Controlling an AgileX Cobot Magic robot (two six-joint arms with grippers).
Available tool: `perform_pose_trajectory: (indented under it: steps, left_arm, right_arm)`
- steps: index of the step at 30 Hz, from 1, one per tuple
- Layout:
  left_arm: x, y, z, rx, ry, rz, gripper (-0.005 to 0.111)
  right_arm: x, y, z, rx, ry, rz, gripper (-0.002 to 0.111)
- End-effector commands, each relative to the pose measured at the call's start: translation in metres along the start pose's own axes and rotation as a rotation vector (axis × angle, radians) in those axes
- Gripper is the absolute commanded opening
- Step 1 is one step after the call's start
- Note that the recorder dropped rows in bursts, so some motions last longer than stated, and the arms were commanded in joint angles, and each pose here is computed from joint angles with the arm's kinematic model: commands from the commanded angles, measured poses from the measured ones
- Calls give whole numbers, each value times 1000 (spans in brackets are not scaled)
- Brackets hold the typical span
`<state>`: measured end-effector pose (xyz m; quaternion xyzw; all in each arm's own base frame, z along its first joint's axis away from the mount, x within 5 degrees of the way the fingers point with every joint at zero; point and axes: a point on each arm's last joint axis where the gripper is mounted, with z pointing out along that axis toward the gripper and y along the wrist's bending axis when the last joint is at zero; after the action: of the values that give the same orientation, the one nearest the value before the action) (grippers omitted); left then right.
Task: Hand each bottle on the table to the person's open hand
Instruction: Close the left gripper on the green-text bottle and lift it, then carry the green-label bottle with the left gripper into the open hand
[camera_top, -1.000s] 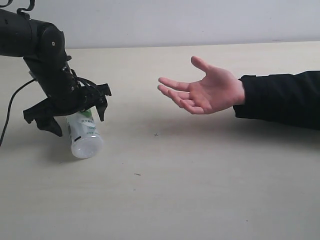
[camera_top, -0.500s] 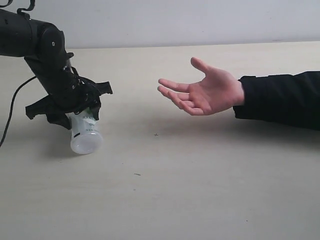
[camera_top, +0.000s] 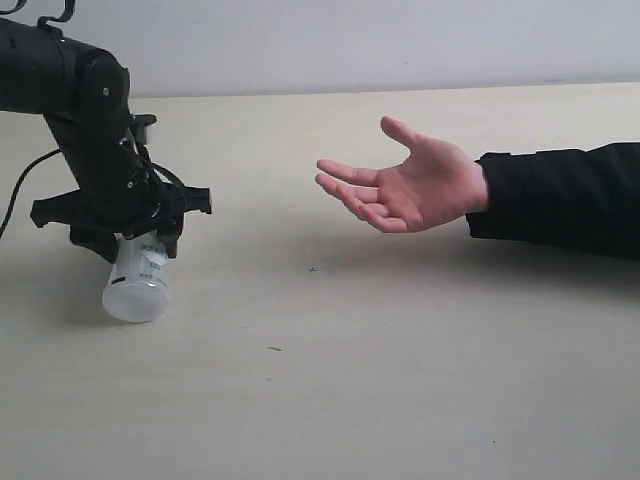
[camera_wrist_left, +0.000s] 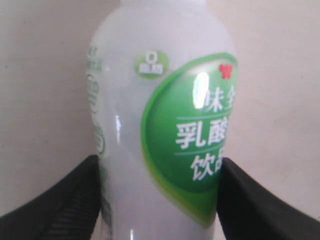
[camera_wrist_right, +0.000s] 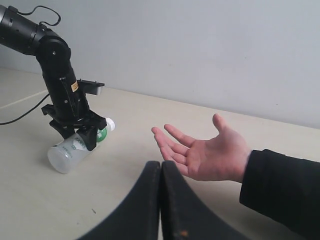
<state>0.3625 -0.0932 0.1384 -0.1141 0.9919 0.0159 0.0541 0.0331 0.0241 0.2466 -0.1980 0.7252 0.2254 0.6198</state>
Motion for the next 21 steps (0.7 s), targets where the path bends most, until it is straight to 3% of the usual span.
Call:
perform_pose_trajectory:
  steps: [1,8,14,21]
  left_arm:
    - [4,0,-3,19,34,-30,0]
    - [4,-11,-41,159,-19,-51,0]
    - [14,-24,-99,304,-173,-65,0]
    - [40,-70,-144,524,-332,-98,0]
  right_arm:
    - [0,0,0,0,-12,-1,0]
    - [0,0,0,0,-12,-1,0]
    - [0,0,0,0,-12,-1,0]
    - [0,0,0,0,-12,-1,0]
